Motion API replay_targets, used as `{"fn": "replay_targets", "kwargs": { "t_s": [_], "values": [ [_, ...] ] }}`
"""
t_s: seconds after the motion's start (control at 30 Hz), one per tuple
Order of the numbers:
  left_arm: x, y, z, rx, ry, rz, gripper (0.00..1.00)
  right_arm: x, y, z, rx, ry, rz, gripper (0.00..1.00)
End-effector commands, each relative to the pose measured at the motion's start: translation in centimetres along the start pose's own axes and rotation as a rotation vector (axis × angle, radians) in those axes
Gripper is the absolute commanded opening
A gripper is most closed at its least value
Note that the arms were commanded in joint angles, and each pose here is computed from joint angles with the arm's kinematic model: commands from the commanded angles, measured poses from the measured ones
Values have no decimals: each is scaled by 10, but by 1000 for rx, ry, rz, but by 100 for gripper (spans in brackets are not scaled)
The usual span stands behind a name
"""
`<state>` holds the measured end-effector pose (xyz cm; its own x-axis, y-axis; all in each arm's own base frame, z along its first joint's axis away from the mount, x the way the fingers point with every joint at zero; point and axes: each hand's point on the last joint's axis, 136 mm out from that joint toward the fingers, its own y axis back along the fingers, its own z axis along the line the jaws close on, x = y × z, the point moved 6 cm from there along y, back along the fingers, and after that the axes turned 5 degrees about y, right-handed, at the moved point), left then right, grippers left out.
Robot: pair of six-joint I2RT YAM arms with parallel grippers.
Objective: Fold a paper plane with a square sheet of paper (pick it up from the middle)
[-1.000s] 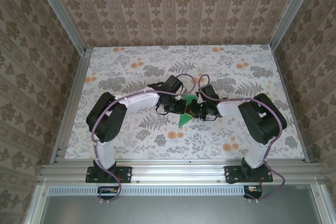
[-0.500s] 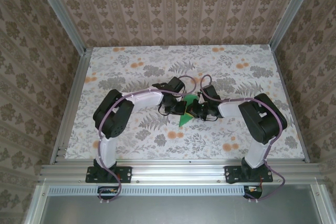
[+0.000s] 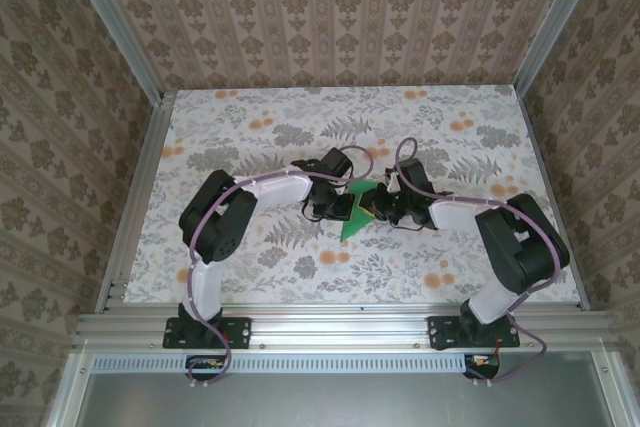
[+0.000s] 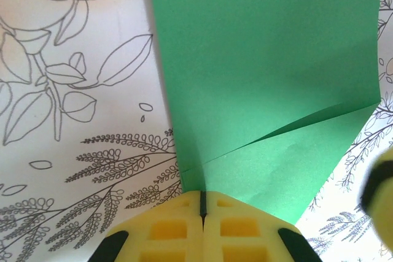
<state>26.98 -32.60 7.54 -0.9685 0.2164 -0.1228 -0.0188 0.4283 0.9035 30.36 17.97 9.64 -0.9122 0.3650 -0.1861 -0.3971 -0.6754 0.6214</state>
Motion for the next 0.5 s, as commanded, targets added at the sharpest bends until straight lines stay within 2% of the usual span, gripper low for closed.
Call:
{"fn": "replay_targets", "kwargs": {
  "t_s": [0.0,0.47],
  "values": [
    [9,-13,18,-89,40,46,0,9,5,-12,39,0,9,13],
    [16,-17,24,-105,39,69,0,20,-8,-60,163,-40,52,8]
  ]
}}
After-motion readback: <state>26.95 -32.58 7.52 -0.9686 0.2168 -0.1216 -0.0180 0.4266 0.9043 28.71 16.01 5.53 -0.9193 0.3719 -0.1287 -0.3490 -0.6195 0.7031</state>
